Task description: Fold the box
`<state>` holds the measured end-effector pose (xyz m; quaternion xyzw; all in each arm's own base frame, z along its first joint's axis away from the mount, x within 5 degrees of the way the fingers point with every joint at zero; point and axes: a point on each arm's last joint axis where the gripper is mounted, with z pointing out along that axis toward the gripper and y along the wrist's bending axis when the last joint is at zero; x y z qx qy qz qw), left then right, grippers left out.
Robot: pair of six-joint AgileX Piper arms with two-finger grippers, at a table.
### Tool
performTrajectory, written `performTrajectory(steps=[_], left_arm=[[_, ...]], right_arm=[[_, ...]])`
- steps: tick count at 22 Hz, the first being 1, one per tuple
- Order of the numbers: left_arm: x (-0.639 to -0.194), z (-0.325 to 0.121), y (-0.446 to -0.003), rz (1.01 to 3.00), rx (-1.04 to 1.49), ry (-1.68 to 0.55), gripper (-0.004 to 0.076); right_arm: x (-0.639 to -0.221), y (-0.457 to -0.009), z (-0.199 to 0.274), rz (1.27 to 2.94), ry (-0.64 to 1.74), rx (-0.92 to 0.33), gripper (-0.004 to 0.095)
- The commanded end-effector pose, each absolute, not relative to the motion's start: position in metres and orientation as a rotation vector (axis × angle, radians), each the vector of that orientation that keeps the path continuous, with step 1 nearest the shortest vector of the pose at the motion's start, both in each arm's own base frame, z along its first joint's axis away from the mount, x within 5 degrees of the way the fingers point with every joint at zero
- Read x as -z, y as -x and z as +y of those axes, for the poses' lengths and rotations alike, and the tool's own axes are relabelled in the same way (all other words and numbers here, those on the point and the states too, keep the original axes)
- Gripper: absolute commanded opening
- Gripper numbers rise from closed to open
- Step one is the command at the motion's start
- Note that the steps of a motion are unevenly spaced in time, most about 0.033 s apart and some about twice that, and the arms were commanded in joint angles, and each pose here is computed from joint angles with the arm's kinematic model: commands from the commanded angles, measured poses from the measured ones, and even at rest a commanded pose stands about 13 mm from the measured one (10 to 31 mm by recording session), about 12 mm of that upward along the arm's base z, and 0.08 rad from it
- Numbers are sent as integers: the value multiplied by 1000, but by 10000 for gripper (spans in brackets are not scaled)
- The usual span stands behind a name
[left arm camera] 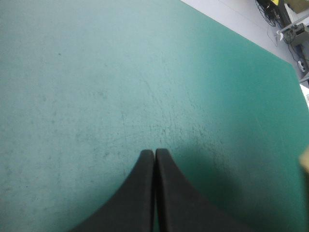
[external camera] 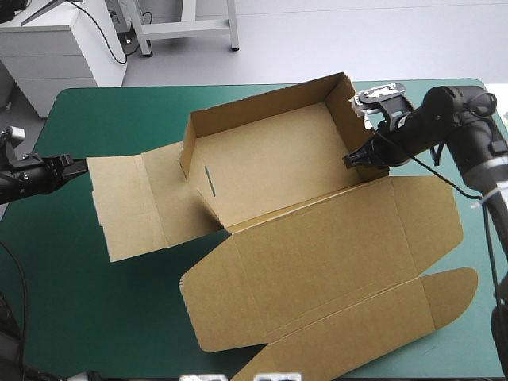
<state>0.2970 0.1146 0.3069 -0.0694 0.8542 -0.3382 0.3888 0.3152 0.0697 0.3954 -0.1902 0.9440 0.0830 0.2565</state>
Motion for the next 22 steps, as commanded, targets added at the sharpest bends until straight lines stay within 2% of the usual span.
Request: performTrajectory(steps=[1,6,9,12,17,22], left_arm=[[-314,105,-307,2105,952,173,-8],[-290,70,-331,2176,1091,108,-8],[-286,22,-345,2210,1164,50,-9],[-300,-22,-339,2216,1178,-86,-9],[-346,-46,-311,2118,1169,-171,-9],[-362,-70,-294,2086,1200,-264,-9]], right_arm=[[-439,-281,71,2414,518,-326,-20],[-451,-274,79,2315,554,-436,-20],[-447,-286,79,2297,519,-427,-18],[-441,-303,76,2270,443,-361,-18],[-430,-322,75,2267,396,-309,-18],[-419,-332,73,2310,372,-264,-18]])
